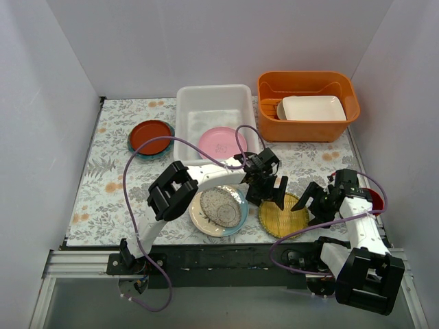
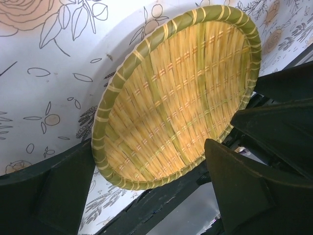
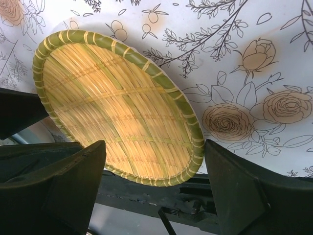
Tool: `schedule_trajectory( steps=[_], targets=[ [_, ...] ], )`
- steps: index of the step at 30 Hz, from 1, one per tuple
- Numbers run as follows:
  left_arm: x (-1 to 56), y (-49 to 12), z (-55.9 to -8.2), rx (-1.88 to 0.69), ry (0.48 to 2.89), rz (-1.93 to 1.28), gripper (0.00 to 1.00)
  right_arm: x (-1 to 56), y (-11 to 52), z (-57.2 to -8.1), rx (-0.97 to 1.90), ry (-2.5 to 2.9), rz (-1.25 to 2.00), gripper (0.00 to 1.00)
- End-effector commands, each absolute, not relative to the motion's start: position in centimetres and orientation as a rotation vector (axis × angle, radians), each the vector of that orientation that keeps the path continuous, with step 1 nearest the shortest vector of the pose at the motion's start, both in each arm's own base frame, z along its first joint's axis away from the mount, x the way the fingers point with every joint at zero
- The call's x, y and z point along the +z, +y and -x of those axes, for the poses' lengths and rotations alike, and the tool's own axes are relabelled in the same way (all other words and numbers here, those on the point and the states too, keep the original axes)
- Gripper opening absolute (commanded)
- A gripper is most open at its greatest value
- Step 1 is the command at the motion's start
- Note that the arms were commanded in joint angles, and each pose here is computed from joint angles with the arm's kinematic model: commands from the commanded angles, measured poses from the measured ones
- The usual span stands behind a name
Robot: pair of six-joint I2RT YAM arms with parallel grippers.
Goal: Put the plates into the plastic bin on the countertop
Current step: Pick up the plate from the corner of the board.
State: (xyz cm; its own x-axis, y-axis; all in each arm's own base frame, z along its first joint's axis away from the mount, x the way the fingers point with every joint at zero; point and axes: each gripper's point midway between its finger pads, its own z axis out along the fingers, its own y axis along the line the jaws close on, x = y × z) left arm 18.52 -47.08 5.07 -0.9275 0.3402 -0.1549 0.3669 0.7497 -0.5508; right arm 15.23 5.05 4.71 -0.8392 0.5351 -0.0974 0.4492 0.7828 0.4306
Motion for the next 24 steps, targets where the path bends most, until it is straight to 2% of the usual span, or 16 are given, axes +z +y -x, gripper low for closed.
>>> schedule_trajectory(
  steps=[1,9,24],
  targets=[
    [3.7,-47.2,-17.5,-0.885,2.946,-0.601,0.86,5.2,5.1,-15.7,0.606,2.731,-0.761,0.88],
    [6.8,-48.0,-17.6,-0.94,2.861,-0.603,0.8,5.4,5.2,-15.7,0.618,2.722,-0.756,0.88],
    [13.5,-49.0,-17.5,-1.171,2.655,-0.546,0.79,5.9,6.3,-16.0,0.717,2.666,-0.724,0.88]
  ],
)
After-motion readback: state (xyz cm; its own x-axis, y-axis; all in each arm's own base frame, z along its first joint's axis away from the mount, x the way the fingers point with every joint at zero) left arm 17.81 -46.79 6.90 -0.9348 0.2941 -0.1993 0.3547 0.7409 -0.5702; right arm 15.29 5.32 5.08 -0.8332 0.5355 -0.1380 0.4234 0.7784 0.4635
